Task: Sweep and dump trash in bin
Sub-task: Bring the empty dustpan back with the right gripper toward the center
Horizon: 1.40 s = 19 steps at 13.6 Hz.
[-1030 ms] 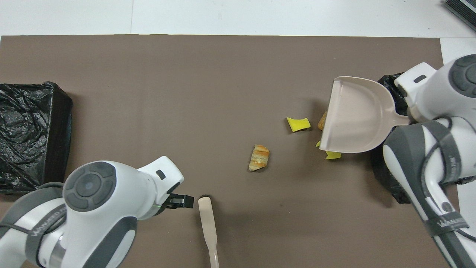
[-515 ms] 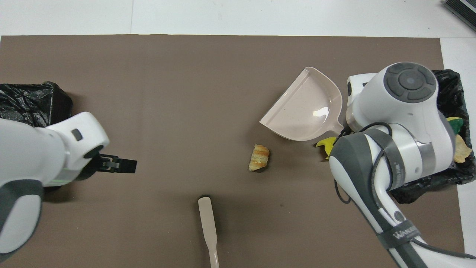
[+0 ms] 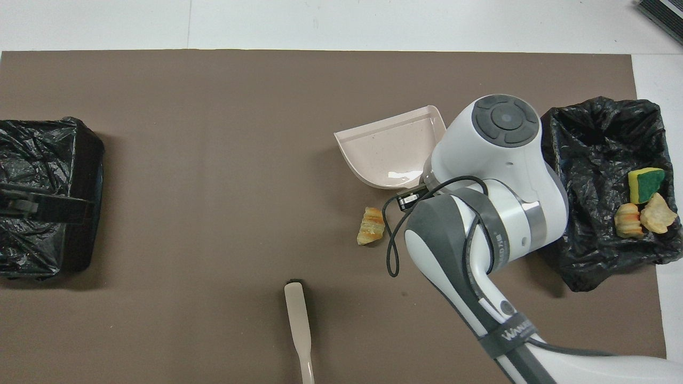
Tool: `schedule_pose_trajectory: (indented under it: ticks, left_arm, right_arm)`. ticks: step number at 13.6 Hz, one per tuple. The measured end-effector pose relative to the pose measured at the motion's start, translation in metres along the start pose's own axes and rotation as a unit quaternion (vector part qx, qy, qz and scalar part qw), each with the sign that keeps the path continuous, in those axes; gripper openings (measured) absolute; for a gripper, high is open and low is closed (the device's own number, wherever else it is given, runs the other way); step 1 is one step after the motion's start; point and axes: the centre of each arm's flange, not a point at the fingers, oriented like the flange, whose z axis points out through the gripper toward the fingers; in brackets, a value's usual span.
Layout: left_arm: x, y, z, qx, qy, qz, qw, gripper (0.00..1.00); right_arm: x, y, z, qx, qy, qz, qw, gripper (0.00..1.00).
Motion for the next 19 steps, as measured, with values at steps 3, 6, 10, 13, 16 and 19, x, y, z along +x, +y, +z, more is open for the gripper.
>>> schedule_pose_trajectory:
  ticks: [3,6,10,13,16,19]
  left_arm:
    - [0.008,-0.002,-0.008,-0.001,-0.008,0.000,1.000,1.00]
    - [0.006,-0.003,-0.009,0.000,-0.014,-0.001,1.000,1.00]
    - [0.003,-0.024,-0.010,0.000,-0.016,-0.018,1.000,1.00]
    - [0.002,-0.025,-0.010,0.000,-0.018,-0.003,1.000,1.00]
    - [0.001,-0.026,-0.009,0.002,-0.022,0.013,1.000,1.00]
    - [0.001,-0.026,-0.008,0.002,-0.025,0.015,1.000,1.00]
  right_arm:
    - [0.014,-0.054,0.011,-0.005,-0.012,0.053,0.998,0.32]
    - [0.038,-0.108,0.035,-0.008,-0.022,0.092,0.995,0.32]
    - [0.059,-0.153,0.068,-0.001,-0.028,0.130,0.991,0.32]
    - [0.062,-0.182,0.082,0.001,-0.023,0.135,0.991,0.32]
    - [0.065,-0.187,0.076,0.009,-0.010,0.133,0.991,0.46]
    - [0.066,-0.181,0.062,0.014,-0.001,0.136,0.991,0.78]
